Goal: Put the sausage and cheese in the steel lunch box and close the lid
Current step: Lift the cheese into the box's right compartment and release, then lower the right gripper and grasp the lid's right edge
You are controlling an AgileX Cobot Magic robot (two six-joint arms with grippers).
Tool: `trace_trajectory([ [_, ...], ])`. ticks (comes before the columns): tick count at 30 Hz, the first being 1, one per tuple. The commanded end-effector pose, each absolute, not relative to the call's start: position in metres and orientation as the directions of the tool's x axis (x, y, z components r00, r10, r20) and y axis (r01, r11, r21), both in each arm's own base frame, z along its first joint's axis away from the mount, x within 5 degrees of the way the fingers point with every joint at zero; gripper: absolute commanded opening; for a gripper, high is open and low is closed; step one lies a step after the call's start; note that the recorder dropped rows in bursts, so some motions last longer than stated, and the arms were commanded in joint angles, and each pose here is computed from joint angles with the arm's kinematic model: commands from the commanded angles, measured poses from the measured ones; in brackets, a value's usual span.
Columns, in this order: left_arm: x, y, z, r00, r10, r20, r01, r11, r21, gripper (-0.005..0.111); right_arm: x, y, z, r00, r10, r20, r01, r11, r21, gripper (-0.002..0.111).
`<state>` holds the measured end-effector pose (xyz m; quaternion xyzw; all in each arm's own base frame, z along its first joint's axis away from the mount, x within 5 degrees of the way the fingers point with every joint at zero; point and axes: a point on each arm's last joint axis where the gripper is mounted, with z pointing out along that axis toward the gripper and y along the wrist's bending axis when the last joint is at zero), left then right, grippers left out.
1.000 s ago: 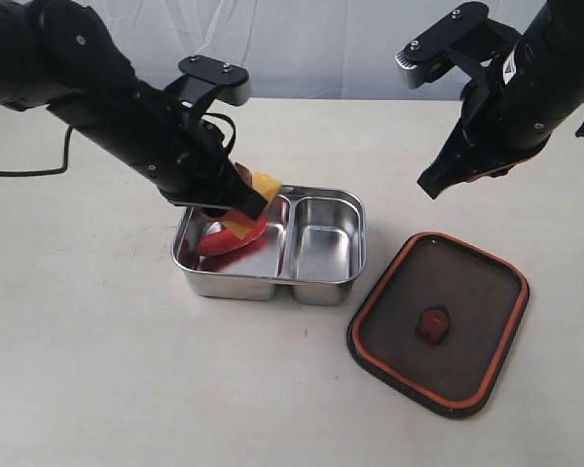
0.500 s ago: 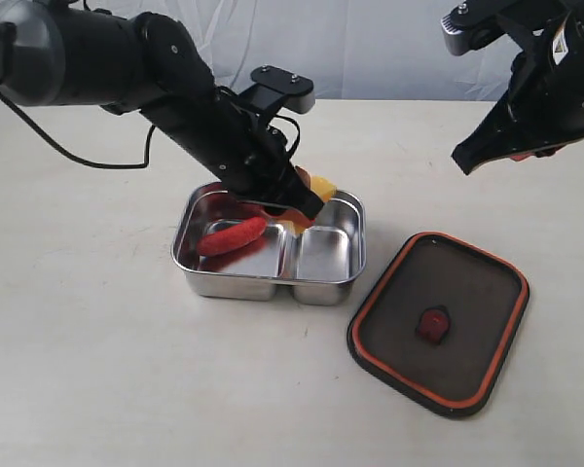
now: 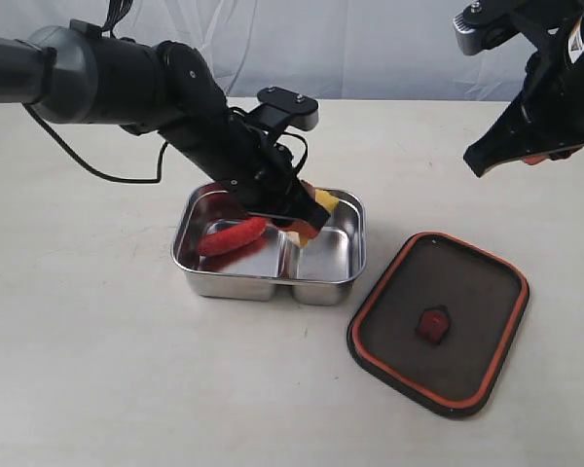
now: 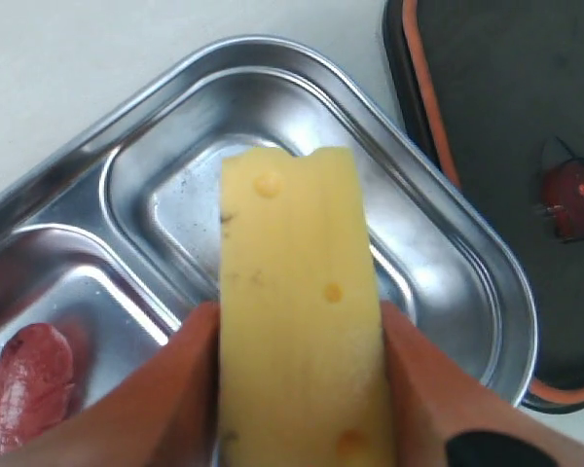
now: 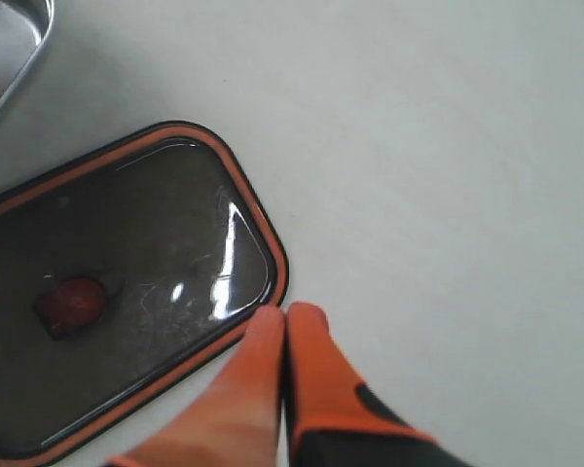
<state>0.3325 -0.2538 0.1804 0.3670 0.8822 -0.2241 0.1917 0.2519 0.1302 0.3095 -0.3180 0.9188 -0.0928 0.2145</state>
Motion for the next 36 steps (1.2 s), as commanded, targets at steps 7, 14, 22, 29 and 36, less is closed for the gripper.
trace_trajectory([
  [7, 0.332, -0.262, 0.188, -0.66, 0.517, -0.545, 0.73, 0.612, -0.304, 0.04, 0.252, 0.127, 0.311, -0.702, -0.626, -0.341, -0.536, 0.779, -0.327, 0.0],
  [14, 0.331, -0.263, 0.189, -0.653, 0.518, -0.552, 0.738, 0.598, -0.313, 0.052, 0.254, 0.124, 0.312, -0.692, -0.64, -0.335, -0.533, 0.765, -0.36, 0.0],
  [22, 0.328, -0.262, 0.189, -0.646, 0.542, -0.537, 0.75, 0.582, -0.314, 0.043, 0.26, 0.124, 0.307, -0.674, -0.624, -0.394, -0.523, 0.781, -0.342, 0.0],
  [29, 0.318, -0.251, 0.207, -0.583, 0.648, -0.49, 0.806, 0.537, -0.249, 0.0, 0.275, 0.072, 0.279, -0.784, -0.469, -0.406, -0.388, 0.881, -0.27, 0.0],
  [36, 0.309, -0.248, 0.228, -0.585, 0.638, -0.5, 0.806, 0.523, -0.277, 0.0, 0.294, 0.062, 0.231, -0.876, -0.388, -0.288, -0.42, 0.906, 0.057, 0.022],
])
